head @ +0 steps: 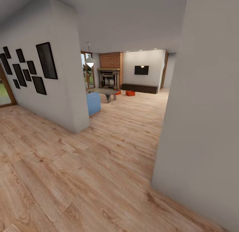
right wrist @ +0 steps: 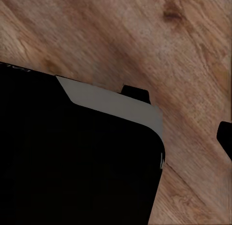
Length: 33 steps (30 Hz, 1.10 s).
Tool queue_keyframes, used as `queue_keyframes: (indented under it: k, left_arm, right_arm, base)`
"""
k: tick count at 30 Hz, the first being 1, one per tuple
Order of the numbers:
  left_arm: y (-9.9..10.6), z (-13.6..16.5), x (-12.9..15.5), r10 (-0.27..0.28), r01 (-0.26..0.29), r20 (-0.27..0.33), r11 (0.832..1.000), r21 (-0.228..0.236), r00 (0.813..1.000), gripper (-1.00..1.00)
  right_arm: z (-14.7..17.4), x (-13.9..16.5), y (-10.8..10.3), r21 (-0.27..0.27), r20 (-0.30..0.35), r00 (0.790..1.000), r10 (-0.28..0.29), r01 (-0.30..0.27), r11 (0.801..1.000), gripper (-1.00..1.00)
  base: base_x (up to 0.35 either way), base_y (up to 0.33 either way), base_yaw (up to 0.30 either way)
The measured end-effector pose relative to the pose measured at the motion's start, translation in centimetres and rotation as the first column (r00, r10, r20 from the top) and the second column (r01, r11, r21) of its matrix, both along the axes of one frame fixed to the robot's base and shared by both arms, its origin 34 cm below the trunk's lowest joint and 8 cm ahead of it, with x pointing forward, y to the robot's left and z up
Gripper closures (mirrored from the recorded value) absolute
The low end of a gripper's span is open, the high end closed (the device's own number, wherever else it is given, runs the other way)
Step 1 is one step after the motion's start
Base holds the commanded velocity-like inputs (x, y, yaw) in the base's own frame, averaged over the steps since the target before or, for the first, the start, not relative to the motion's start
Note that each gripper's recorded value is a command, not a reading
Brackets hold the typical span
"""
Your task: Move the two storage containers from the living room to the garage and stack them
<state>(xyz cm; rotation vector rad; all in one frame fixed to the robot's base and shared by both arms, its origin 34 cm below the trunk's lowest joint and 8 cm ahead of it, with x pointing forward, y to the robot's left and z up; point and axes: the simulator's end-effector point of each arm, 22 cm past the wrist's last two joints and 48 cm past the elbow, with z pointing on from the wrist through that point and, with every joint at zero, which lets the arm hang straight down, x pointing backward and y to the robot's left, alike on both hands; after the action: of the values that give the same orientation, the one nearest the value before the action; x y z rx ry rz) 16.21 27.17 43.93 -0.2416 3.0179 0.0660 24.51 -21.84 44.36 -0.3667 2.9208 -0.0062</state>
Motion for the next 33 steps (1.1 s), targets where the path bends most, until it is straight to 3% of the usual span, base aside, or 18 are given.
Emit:
queue_keyframes:
  k: [25,33]
  left_arm:
    - [0.03,0.0,0.01,0.0,0.0,0.0,1.0,0.0,1.0,-1.0]
    - [0.02,0.0,0.02,0.0,0.0,0.0,1.0,0.0,1.0,-1.0]
  right_arm:
    - [0.0,0.01,0.0,0.0,0.001,1.0,0.0,0.0,1.0,-1.0]
    - [0.0,-0.01,-0.03,0.003,0.0,1.0,0.0,0.0,1.0,-1.0]
  base:
    - [0.321,0.0,0.271]
    - [0.321,0.0,0.061]
